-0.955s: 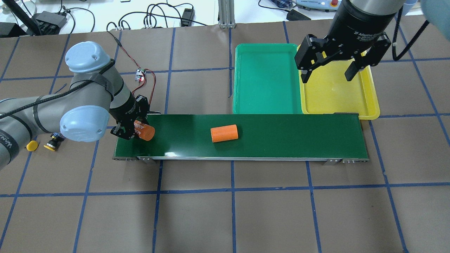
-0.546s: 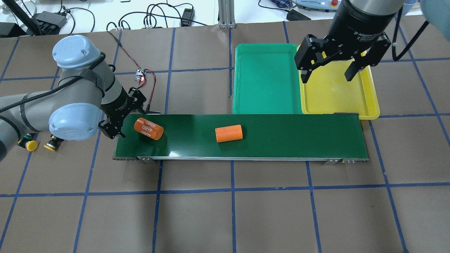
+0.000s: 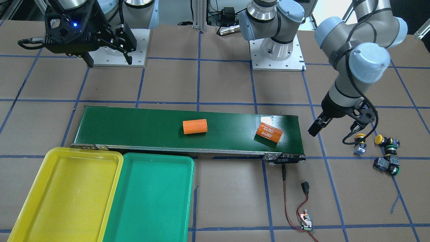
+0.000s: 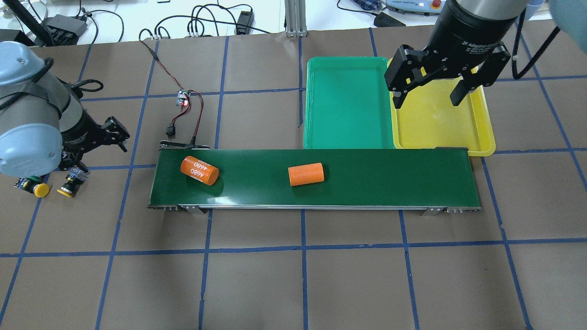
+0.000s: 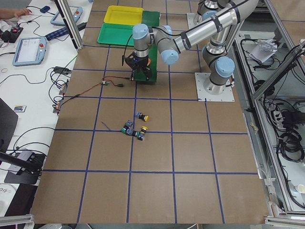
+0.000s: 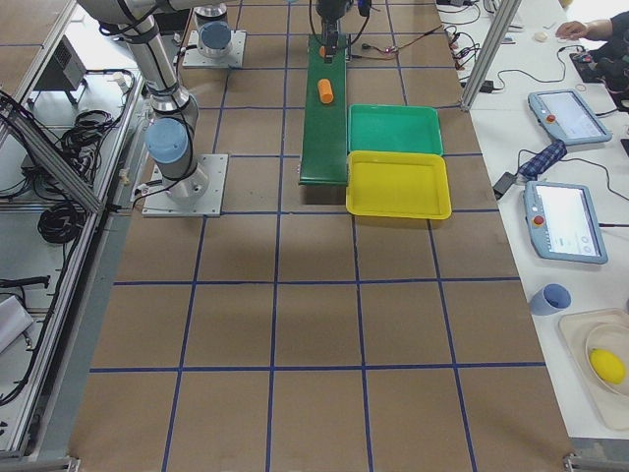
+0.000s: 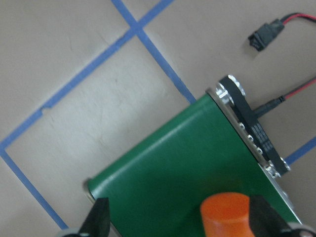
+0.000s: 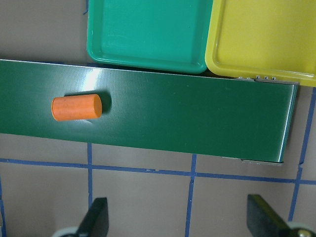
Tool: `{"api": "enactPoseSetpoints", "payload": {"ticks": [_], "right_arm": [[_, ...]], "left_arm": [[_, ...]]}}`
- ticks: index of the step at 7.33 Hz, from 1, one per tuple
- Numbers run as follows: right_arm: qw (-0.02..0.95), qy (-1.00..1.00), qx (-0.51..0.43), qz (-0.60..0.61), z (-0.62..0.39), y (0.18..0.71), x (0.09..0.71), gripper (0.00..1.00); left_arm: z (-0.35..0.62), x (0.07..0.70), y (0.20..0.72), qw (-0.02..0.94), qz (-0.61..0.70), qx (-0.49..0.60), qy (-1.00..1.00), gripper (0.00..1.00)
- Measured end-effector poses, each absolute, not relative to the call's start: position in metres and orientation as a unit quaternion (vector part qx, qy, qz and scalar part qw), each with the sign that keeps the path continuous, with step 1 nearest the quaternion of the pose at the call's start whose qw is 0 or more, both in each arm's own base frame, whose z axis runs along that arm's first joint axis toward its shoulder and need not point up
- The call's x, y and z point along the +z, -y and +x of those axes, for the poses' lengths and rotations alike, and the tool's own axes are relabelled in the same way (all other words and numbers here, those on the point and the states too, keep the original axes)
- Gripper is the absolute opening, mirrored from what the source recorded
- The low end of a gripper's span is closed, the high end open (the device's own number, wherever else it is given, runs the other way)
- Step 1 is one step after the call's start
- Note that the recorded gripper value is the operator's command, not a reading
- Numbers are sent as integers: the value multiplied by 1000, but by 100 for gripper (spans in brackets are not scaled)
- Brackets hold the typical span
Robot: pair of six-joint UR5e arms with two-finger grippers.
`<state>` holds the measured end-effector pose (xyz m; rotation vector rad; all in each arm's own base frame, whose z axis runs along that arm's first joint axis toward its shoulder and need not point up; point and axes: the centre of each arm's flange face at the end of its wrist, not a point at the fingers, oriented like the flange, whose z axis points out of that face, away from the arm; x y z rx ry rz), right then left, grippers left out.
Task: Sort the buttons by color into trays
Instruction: 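Return left gripper to the pile and grasp a green push button, then carry the green button to the belt and release it with left gripper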
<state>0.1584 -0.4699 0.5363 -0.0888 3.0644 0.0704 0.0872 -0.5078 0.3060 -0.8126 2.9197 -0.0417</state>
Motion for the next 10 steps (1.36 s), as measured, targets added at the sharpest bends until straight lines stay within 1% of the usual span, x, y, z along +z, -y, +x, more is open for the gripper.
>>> {"api": "enactPoseSetpoints", "payload": {"ticks": [2,3,6,9,10], "right_arm": [[38,-999,23,-29,158,470,536,100],[38,-999,23,-29,158,470,536,100],[38,-999,23,-28,158,470,536,100],[38,-999,23,-28,158,470,536,100],[38,-999,23,-28,158,470,536,100]], "left_arm": [[172,288,503,62,-158,-15,-985,100],[193,277,504,66,-99,-15,-993,100],[222,238,511,64,86,-9,-994,100],[236,207,512,-5,176,-38,-984,100],[245,200,509,-14,193,-42,-980,90]]}}
